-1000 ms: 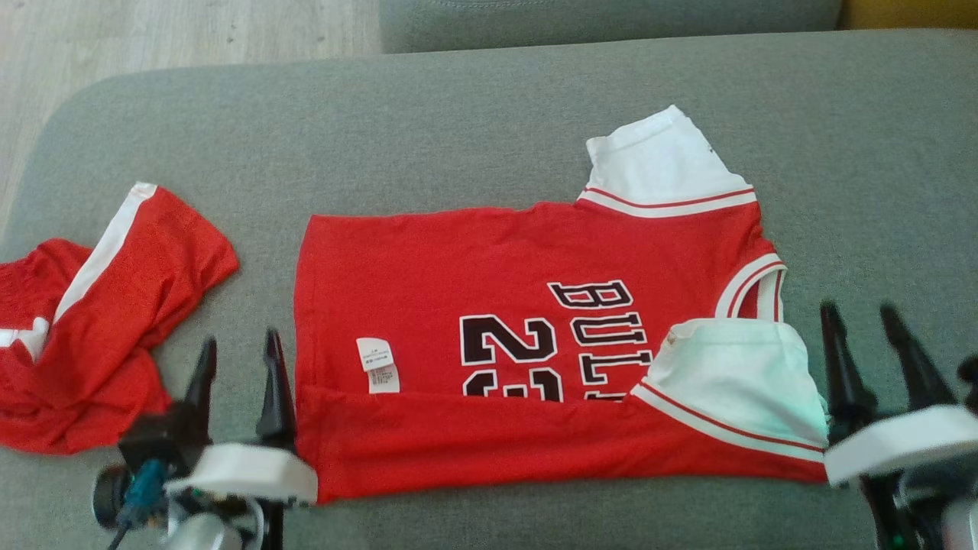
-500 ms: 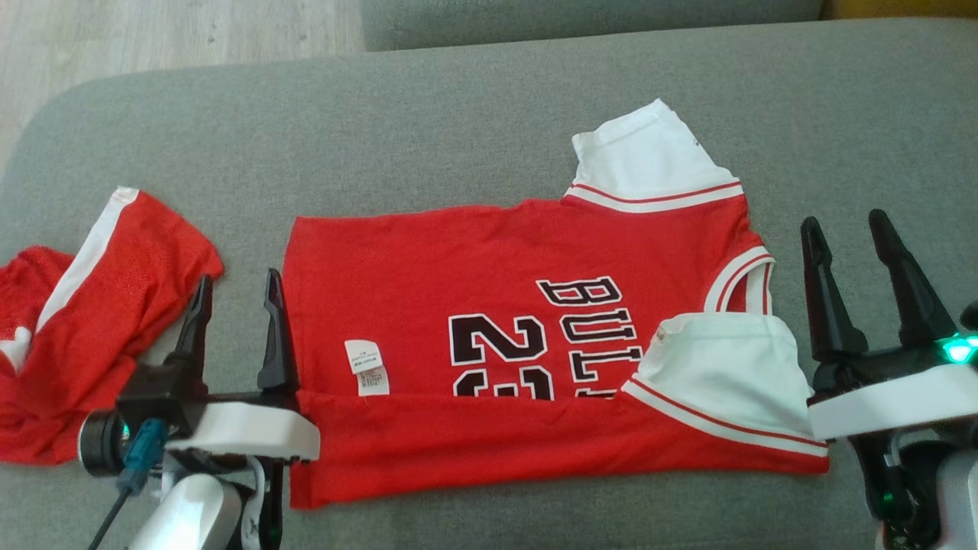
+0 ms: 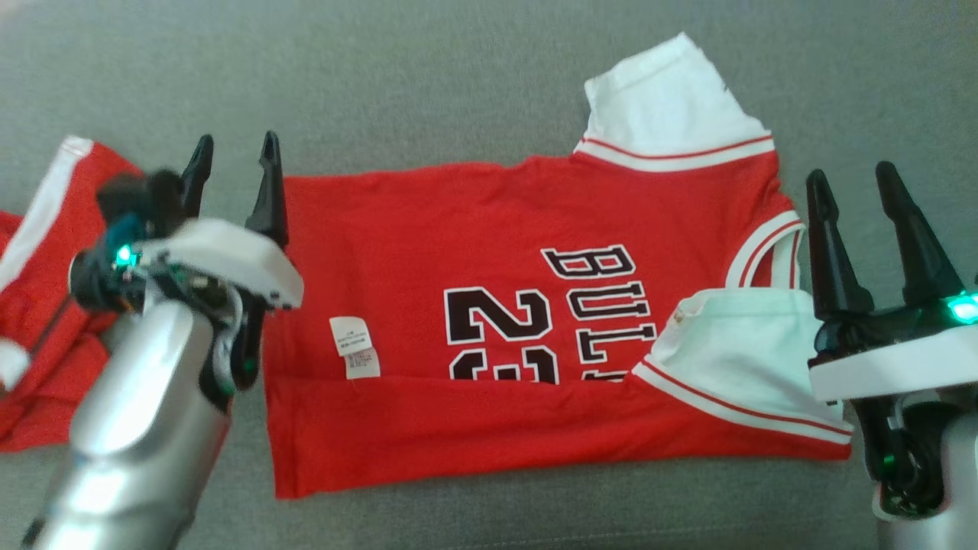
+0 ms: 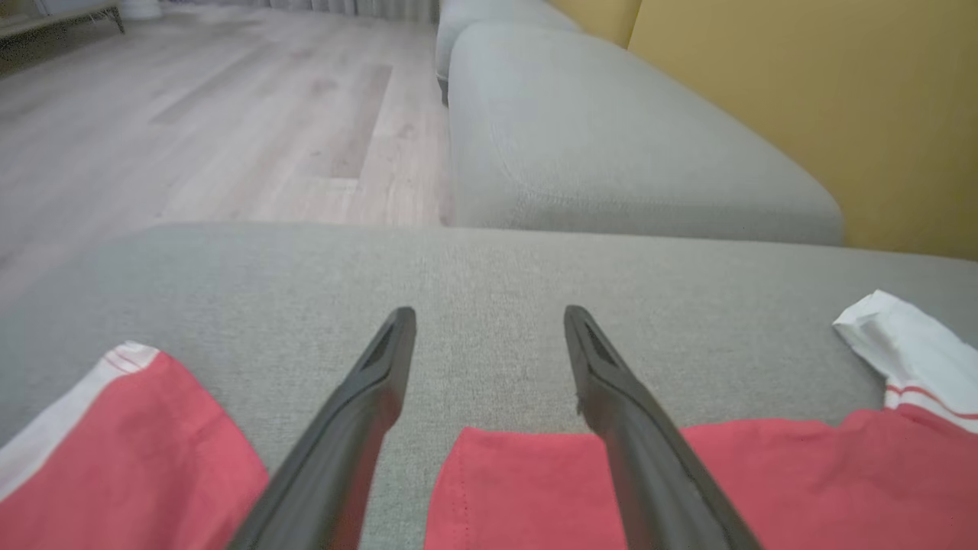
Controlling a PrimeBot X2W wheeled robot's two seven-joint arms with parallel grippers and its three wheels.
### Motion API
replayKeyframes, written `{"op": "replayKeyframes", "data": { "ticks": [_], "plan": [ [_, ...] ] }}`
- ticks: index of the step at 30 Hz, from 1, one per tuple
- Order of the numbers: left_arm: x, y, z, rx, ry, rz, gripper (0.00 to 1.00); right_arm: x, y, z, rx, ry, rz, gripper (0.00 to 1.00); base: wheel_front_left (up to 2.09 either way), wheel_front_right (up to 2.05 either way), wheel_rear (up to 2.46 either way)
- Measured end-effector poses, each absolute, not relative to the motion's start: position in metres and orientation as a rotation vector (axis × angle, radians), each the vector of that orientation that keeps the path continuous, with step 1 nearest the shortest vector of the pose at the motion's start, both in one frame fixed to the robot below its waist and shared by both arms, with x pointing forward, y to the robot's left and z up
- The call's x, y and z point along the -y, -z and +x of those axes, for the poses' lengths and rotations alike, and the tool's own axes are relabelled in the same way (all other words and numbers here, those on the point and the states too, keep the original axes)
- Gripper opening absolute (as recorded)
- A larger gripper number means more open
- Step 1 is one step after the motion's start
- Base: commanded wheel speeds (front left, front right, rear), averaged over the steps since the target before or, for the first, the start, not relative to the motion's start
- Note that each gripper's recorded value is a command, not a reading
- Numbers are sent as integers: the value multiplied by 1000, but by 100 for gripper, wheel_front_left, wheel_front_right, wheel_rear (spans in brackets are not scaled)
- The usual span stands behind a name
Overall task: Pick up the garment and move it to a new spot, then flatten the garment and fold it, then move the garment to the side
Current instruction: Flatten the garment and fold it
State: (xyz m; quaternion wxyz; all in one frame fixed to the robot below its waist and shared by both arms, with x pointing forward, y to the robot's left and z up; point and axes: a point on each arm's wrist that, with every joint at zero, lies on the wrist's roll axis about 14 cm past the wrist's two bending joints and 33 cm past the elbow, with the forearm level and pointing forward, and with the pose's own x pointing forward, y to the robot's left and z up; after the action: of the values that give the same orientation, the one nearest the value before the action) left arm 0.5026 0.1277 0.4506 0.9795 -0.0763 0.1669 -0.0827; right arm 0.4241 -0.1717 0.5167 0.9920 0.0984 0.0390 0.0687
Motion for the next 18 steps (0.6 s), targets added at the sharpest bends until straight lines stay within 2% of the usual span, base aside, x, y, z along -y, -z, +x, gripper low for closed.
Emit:
{"op": "replayKeyframes", "data": {
  "ticks": [7, 14, 15, 16, 17, 18],
  "plan": [
    [-121, -366, 497, -660, 186, -174, 100, 176, -487, 432, -153, -118, 215, 100, 0, 0, 0],
    [-114, -357, 499, -779, 216, -201, 100, 184, -476, 431, -186, -92, 225, 100, 0, 0, 0],
    [-113, -357, 498, -792, 228, -201, 44, 185, -475, 431, -189, -87, 224, 100, 0, 0, 0],
    [-112, -357, 498, -800, 235, -197, 7, 189, -474, 433, -191, -80, 226, 100, 0, 0, 0],
    [-112, -357, 497, -810, 241, -191, 0, 192, -473, 435, -193, -73, 221, 100, 0, 0, 0],
    [-111, -357, 497, -811, 243, -186, 0, 196, -474, 438, -191, -67, 214, 100, 0, 0, 0]
  ]
}}
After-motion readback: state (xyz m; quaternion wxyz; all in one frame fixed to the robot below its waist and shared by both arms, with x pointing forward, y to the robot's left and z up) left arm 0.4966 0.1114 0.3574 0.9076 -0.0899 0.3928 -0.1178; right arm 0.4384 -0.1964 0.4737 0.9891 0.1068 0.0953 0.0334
